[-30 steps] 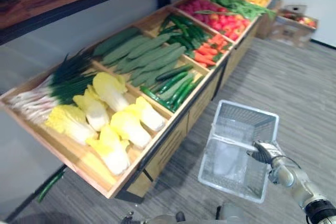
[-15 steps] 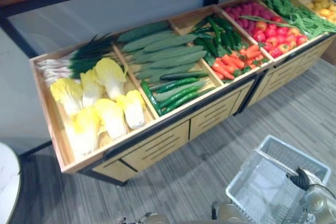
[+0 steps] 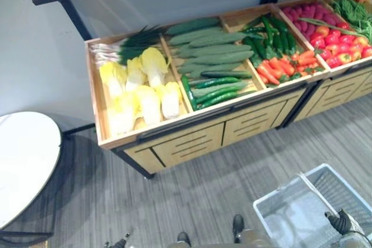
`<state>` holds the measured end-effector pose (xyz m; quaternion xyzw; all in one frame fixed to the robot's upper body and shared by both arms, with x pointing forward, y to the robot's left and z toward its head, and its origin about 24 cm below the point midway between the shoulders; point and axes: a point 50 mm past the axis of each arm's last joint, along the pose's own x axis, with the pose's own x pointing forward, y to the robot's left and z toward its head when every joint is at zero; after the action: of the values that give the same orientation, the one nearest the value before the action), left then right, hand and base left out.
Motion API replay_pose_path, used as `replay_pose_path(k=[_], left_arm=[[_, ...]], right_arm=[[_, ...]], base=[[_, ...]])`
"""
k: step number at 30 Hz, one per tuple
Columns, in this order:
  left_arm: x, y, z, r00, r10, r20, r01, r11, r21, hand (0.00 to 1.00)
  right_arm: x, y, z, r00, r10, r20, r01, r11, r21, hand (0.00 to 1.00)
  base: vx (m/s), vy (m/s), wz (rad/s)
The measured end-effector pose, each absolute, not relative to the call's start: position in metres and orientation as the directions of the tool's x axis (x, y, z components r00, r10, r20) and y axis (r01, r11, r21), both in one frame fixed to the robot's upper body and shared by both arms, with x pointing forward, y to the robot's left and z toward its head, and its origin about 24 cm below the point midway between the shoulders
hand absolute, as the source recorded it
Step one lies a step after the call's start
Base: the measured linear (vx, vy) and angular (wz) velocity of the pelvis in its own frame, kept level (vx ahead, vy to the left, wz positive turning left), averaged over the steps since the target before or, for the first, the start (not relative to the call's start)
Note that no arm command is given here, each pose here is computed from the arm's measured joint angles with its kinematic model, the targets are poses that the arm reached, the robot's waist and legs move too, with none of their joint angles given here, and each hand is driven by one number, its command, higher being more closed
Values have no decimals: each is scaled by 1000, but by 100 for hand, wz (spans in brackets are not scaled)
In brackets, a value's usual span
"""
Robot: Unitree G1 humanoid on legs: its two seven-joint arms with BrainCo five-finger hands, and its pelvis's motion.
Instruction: Pick vegetable in the basket
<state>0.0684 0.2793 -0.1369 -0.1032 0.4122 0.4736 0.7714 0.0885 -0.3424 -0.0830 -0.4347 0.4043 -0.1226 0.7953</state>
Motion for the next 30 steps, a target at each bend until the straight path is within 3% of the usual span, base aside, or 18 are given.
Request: replay_pose_path(k=[6, 10, 13, 18, 30], left_arm=[[128, 308, -76, 406, 794, -452, -874, 482, 61, 0], [179, 314, -22, 511, 828, -230, -857, 512, -61, 0], [197, 320, 3, 508, 852, -128, -861, 501, -87, 0], [220, 338, 43, 430, 903, 1, -895, 426, -132, 0], [276, 375, 83, 361, 931, -43, -928, 355, -115, 0]], right_arm=[[84, -347, -82, 630, -564, -534, -144, 590, -794, 100], [87, -345, -82, 637, -548, -542, -156, 598, -787, 100], [93, -342, -82, 653, -533, -539, -160, 598, -786, 100], [104, -338, -80, 692, -494, -527, -176, 592, -787, 100], [158, -325, -60, 823, -370, -431, -199, 524, -828, 100]], base=[[66, 30, -13], [97, 15, -7], [36, 1, -9], [8, -3, -12], [-28, -11, -19]])
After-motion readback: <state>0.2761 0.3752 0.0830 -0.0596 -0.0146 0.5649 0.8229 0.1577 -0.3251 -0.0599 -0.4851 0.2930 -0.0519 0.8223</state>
